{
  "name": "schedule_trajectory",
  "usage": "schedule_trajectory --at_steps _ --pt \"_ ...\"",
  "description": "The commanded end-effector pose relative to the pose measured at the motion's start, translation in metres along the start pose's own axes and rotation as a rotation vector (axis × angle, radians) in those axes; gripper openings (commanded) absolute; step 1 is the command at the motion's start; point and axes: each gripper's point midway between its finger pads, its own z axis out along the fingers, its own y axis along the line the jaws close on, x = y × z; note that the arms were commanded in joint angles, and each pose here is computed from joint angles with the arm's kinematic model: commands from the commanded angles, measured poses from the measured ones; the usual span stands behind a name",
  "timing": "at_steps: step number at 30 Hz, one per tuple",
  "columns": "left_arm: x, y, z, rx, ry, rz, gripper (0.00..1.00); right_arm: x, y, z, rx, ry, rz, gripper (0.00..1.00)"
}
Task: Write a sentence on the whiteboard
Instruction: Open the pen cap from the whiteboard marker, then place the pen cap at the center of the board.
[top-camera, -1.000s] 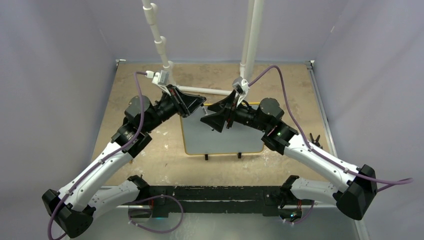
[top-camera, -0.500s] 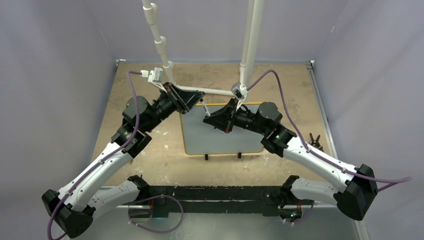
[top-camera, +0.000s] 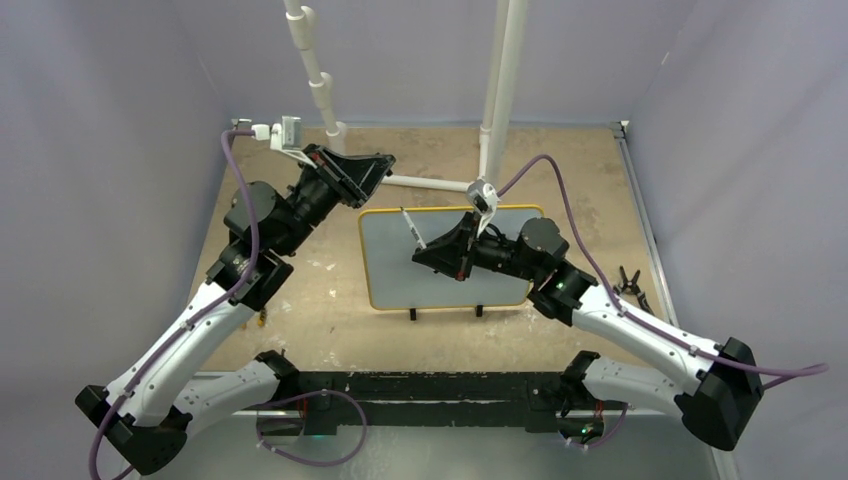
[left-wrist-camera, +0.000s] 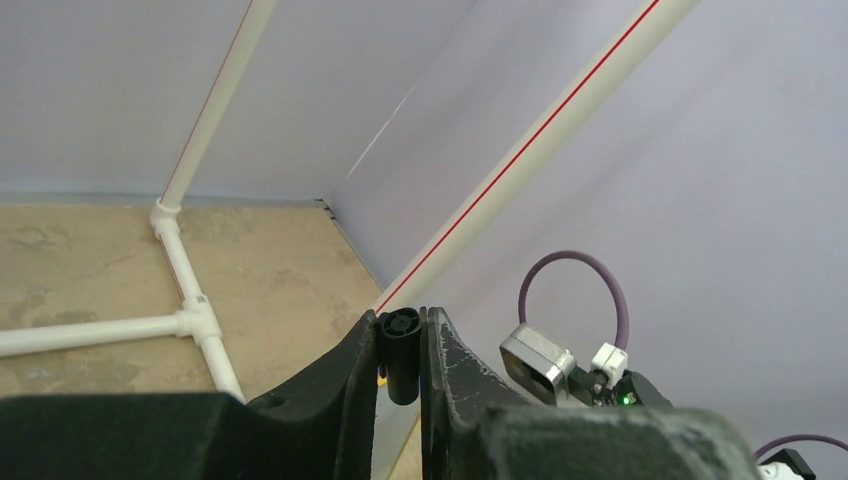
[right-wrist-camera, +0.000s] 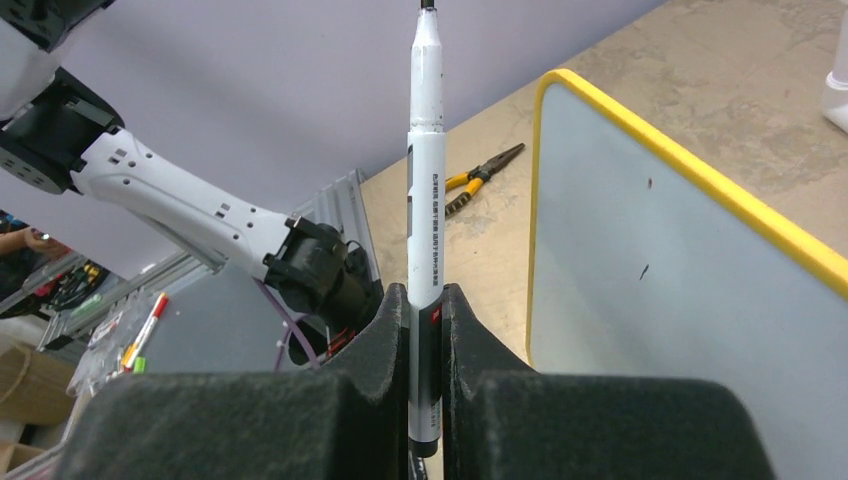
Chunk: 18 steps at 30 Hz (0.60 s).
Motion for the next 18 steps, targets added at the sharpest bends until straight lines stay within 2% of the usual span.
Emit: schedule_trajectory --at_steps 1,6,10,14,18 --pt "-0.024 -0.011 -0.001 0.001 -0.054 0.062 0.0 -0.004 0.017 -0.007 -0.058 -0.012 -0.011 0.0" --pt "-0.025 0.001 0.002 -0.058 -0.046 0.106 0.0 -0.003 0.016 -0.01 -0.044 -0.014 -0.008 0.0" --pt "-0.019 0.036 -0.001 -0.22 0.005 0.213 0.0 -0.007 0.018 -0.011 -0.044 -0.028 -0.006 0.0" --pt "-0.022 0.096 -0.012 -0.46 0.09 0.36 0.0 -0.013 0.022 -0.013 -0.051 -0.042 -0.01 0.0" --pt "-0.031 0.163 -0.035 -0.614 0.159 0.37 0.0 -0.02 0.026 -0.018 -0.052 -0.06 -0.025 0.0"
